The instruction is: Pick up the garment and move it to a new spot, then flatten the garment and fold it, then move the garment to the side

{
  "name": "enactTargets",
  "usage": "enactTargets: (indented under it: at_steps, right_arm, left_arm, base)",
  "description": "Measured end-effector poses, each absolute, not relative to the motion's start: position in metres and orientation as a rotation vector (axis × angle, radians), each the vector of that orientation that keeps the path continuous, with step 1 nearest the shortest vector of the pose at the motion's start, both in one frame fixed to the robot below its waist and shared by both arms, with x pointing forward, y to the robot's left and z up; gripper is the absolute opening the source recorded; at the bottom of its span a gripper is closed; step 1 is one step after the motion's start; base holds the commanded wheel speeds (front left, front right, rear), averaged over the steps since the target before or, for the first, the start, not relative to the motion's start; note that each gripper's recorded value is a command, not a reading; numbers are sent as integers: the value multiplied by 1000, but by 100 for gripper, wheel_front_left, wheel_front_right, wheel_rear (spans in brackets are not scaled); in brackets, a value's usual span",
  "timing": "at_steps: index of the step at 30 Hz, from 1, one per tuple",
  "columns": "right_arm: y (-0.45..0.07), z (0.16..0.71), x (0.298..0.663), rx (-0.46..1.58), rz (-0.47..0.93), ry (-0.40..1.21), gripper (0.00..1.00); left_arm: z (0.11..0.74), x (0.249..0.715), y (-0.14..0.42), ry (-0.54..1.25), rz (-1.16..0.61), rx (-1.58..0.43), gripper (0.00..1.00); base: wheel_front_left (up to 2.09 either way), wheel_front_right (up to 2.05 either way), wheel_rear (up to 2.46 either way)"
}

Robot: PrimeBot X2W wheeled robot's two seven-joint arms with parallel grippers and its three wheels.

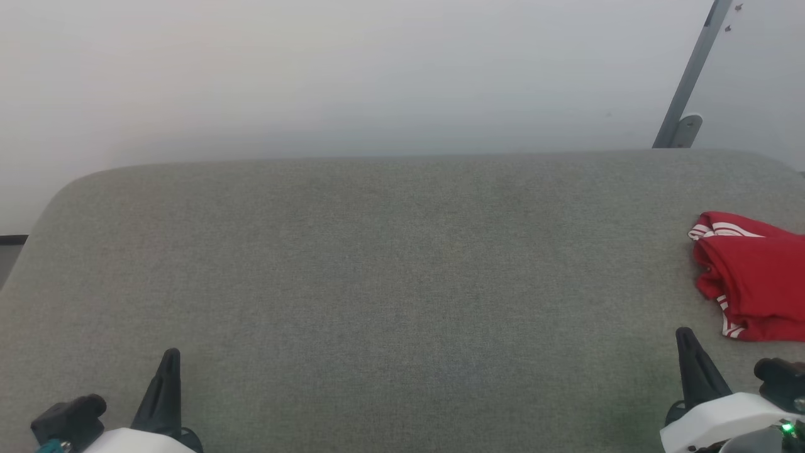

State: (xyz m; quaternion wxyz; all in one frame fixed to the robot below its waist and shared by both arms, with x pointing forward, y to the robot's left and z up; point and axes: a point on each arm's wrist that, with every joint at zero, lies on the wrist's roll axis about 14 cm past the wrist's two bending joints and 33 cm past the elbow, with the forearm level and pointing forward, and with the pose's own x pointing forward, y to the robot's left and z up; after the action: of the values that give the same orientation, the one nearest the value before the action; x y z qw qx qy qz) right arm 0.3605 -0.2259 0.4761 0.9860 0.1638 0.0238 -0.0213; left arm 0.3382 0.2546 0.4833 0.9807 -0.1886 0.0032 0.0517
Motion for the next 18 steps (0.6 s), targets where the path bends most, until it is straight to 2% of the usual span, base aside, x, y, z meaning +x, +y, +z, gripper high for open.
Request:
enactTargets:
  at_steps: [18]
  right_arm:
    - [-223, 480, 366, 627, -78, 46, 0]
  left_arm:
    - [483, 348, 248, 13, 128, -662, 0]
  base:
    - [0, 0, 0]
